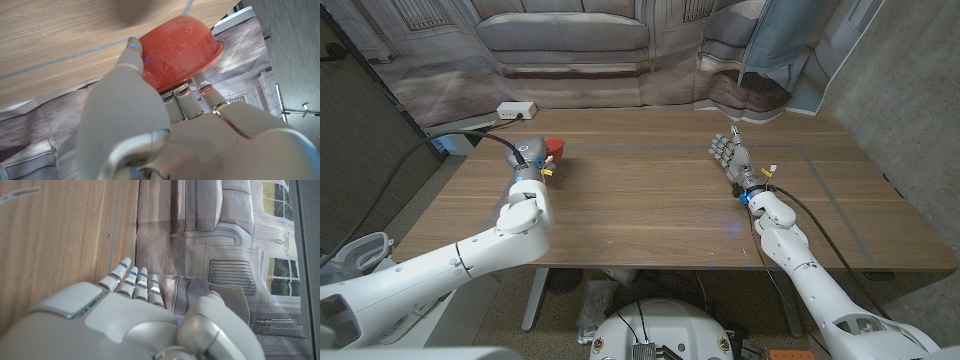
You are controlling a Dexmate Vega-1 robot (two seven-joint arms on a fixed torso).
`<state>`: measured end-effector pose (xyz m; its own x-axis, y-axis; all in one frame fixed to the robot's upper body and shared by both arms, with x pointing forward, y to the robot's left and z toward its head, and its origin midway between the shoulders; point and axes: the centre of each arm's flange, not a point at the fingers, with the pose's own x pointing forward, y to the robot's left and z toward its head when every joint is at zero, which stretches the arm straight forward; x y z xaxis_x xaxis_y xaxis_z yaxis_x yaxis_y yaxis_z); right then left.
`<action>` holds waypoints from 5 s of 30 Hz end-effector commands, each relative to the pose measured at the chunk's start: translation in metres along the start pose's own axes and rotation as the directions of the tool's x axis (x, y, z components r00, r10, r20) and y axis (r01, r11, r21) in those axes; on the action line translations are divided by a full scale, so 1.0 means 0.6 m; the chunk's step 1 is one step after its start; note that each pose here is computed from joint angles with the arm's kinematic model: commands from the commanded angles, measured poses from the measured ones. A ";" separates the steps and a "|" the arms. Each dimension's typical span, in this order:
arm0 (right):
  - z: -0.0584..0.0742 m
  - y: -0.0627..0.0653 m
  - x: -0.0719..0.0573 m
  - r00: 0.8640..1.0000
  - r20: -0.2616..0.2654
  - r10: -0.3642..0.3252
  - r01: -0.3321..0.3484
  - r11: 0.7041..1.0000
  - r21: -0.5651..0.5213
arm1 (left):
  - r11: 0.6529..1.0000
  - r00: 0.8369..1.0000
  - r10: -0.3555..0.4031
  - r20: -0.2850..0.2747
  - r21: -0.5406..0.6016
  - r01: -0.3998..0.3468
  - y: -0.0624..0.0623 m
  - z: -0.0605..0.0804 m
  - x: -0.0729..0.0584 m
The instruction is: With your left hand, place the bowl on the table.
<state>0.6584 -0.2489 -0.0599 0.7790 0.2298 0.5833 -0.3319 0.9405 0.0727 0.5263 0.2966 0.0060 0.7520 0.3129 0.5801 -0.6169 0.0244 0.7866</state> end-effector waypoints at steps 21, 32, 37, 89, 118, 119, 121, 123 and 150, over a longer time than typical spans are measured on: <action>0.001 0.002 0.000 1.000 0.003 0.002 -0.002 1.000 0.002 | 0.997 0.983 0.054 0.175 -0.071 -0.042 0.015 0.039 -0.036; 0.001 0.002 0.000 1.000 0.004 0.000 0.000 1.000 0.003 | 0.996 0.972 0.059 0.227 -0.085 -0.041 0.007 0.055 -0.036; 0.004 0.004 0.002 1.000 0.008 0.001 -0.001 1.000 0.002 | 0.997 0.966 0.051 0.252 -0.076 -0.032 -0.001 0.065 -0.036; 0.011 0.012 0.004 1.000 0.023 0.008 -0.008 1.000 0.002 | 0.992 0.893 0.080 0.443 -0.122 -0.028 -0.001 0.122 -0.097; 0.018 0.006 0.006 0.999 0.039 0.008 -0.009 1.000 0.009 | 0.988 0.875 0.043 0.482 -0.148 0.033 -0.030 0.144 -0.118; 0.018 0.007 0.005 0.999 0.039 0.011 -0.012 1.000 0.005 | 0.988 0.875 0.041 0.482 -0.147 0.035 -0.031 0.144 -0.119; 0.018 0.007 0.005 0.999 0.038 0.011 -0.011 1.000 0.005 | 0.988 0.875 0.038 0.483 -0.147 0.038 -0.033 0.144 -0.120; 0.017 0.008 0.004 0.999 0.037 0.010 -0.010 1.000 0.008 | 0.989 0.874 0.033 0.485 -0.143 0.043 -0.036 0.145 -0.121; 0.016 0.009 -0.007 0.999 0.036 0.005 -0.005 1.000 0.010 | 0.996 0.869 -0.001 0.495 -0.073 0.043 -0.055 0.163 -0.126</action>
<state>0.6484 -0.2480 -0.0519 0.7553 0.2252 0.6155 -0.3395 0.9378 0.0734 0.5095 0.1809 -0.0391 0.7620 -0.2020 0.6152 -0.6061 0.1122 0.7875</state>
